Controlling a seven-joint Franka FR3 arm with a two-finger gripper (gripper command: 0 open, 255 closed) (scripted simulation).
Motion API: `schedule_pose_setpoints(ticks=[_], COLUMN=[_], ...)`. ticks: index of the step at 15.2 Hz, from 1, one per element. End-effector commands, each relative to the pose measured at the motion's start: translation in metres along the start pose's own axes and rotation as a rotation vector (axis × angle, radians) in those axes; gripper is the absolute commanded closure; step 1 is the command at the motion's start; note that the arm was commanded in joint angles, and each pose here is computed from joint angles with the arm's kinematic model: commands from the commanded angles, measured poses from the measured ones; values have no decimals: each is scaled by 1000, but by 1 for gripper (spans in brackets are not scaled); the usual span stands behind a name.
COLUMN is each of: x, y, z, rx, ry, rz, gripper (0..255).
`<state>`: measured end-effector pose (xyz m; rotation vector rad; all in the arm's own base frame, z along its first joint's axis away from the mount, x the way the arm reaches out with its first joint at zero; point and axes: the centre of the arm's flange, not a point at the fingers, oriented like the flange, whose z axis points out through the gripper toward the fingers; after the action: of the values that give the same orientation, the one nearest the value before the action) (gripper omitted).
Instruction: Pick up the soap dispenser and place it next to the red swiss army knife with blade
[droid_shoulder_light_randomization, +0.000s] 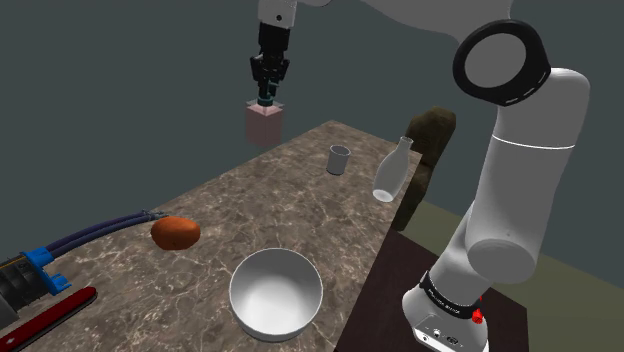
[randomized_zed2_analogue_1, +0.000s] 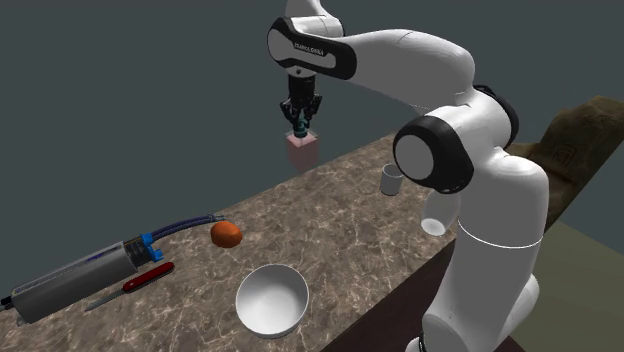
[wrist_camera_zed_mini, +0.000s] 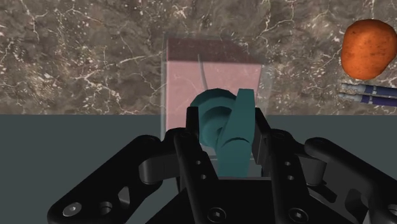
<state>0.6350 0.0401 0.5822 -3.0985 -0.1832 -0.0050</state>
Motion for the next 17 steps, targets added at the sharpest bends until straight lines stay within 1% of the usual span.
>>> schedule_pose_setpoints(ticks=[1, 12, 13, 17], x=[0, 0, 0, -17], y=[0, -2, -2, -49], z=[-12, -70, -72, -56], rx=[0, 0, 0, 0], ry=[0, 0, 0, 0], rz=[0, 0, 0, 0], gripper=[255, 255, 255, 255])
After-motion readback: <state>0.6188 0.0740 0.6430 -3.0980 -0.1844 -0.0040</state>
